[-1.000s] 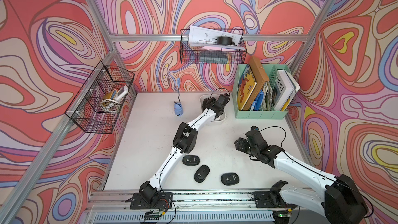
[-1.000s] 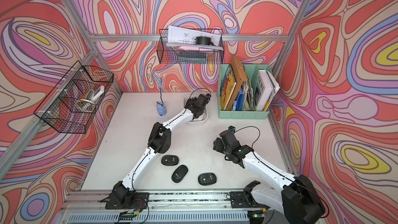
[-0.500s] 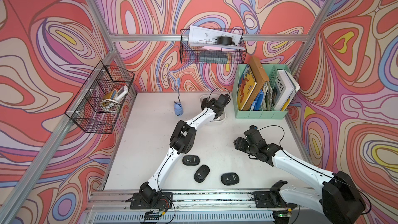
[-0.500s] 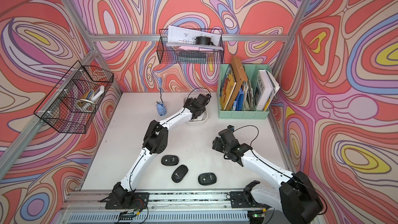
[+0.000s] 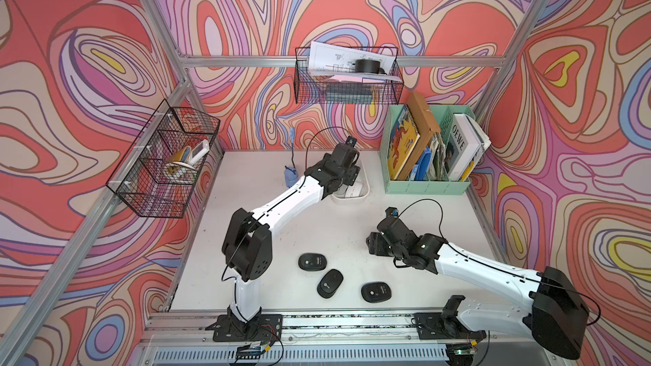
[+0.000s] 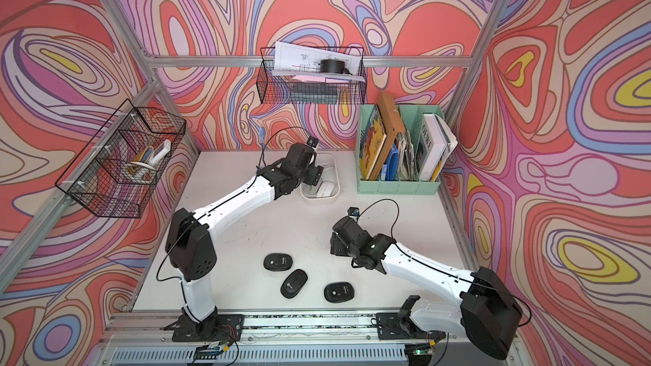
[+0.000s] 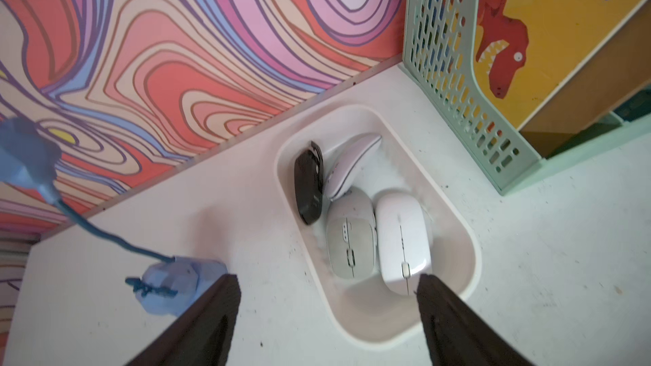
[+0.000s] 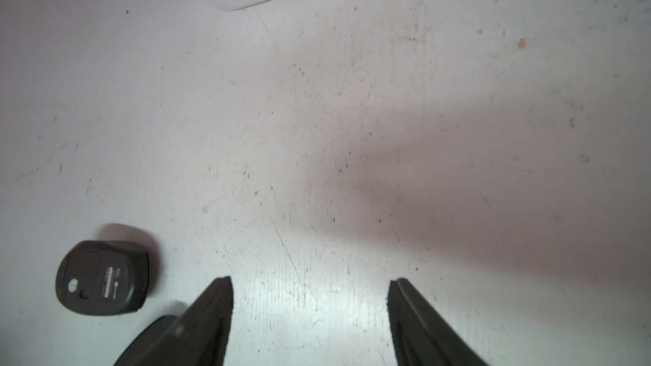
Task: Put the mouse in the storage box
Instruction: Pick up the mouse from the center of the board.
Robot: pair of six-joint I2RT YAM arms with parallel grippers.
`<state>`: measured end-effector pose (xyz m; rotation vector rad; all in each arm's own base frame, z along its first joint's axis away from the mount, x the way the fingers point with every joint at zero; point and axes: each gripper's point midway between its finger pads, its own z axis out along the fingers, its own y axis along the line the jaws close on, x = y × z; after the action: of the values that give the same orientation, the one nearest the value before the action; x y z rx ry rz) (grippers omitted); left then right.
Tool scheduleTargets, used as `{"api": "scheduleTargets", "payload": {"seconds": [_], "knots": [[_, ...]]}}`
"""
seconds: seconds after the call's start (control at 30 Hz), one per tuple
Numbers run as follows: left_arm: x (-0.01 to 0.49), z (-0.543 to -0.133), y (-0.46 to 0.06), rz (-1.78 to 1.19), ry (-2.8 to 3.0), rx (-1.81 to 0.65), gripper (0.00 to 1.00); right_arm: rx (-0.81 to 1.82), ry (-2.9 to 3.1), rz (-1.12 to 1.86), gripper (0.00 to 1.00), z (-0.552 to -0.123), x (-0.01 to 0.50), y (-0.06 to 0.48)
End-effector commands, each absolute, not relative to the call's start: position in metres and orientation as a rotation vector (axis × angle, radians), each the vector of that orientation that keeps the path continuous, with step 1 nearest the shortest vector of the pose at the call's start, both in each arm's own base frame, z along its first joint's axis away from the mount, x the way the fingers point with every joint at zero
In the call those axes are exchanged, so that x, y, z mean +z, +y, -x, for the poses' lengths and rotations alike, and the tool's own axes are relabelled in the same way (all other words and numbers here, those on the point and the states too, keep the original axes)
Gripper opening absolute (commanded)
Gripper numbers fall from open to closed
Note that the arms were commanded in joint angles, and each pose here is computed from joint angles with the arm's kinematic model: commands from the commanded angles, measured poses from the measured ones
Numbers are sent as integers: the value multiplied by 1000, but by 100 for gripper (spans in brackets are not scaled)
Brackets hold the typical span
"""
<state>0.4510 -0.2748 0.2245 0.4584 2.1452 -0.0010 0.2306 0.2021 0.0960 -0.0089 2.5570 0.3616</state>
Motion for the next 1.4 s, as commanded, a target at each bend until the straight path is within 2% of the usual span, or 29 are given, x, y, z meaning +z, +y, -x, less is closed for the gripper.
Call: {"api": "scheduleTargets", "payload": {"seconds": [0.0,0.13,0.27,0.47,0.63,0.87,1.03,1.37], "knots": [[203,-422,-248,-265,2244,-71,86,231,2599,82,71,-210,93,197],[181,-377,-210,-57,2309,-134,89,155,2630,205,71,-176,90,205],[162,-339,-183,11,2341,-156,91,93,2630,327,72,-143,90,214],[136,-306,-156,42,2380,-124,94,36,2624,506,75,-111,79,236],[133,-299,-149,50,2382,-117,95,-61,2648,615,75,-91,63,247],[133,-300,-149,44,2376,-106,95,-105,2666,600,75,-83,57,233],[129,-302,-151,37,2385,-100,95,-159,2666,640,82,-78,51,229],[124,-306,-154,33,2394,-93,95,-366,2623,627,80,-87,36,210]]}}
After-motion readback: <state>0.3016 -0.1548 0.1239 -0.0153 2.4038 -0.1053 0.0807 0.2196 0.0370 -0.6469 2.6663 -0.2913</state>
